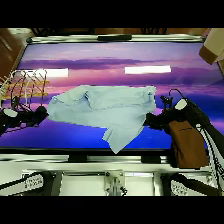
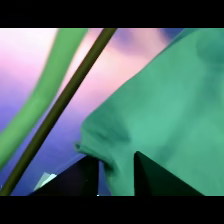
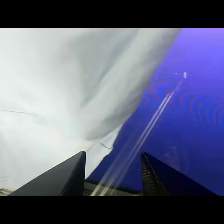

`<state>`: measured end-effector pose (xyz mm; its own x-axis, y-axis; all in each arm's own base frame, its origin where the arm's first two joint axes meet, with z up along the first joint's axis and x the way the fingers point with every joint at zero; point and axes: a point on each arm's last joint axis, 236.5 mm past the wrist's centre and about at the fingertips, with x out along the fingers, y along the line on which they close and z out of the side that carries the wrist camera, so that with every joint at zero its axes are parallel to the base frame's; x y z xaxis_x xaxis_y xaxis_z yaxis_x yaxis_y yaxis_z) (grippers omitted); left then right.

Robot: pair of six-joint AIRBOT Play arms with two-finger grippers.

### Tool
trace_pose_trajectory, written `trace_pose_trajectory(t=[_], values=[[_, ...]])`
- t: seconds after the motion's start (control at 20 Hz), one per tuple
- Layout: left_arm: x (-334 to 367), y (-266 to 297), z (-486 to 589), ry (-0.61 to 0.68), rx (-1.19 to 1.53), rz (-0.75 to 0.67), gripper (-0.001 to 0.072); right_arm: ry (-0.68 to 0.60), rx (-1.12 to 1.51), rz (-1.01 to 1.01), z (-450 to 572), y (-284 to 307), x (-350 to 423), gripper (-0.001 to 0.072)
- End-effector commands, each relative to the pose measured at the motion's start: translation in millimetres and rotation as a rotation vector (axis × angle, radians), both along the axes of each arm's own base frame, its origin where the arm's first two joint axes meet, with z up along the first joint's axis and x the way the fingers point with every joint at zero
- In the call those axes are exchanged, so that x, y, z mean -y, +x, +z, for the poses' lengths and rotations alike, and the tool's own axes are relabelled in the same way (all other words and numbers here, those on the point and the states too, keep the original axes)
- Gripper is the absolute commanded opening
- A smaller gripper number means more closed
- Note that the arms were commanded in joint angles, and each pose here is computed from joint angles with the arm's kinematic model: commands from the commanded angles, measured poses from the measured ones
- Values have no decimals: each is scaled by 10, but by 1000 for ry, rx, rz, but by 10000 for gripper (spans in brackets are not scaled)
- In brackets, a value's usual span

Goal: Fold the shirts.

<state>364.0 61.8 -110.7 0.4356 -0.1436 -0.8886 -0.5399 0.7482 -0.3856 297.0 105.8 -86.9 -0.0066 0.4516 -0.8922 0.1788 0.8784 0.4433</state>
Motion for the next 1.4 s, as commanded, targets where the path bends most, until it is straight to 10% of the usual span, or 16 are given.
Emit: trace_pose_trajectory(t=[0.0,0.55,0.65,0.8,1.15,1.35], values=[[63,156,-16,7,44,29,41,-40,-18,-7,-43,-32,75,465],[242,53,362,-8,69,-47,35,23,-19,-30,-296,93,-356,463],[279,18,482,-9,80,-64,35,14,-4,0,-296,80,-430,120],[245,30,795,40,155,-82,34,-7,90,32,-68,200,-379,63],[205,-52,3746,347,856,-94,35,-297,956,130,2798,868,187,62],[395,-1536,6478,583,1596,85,35,-394,1674,-69,5555,-110,564,63]])
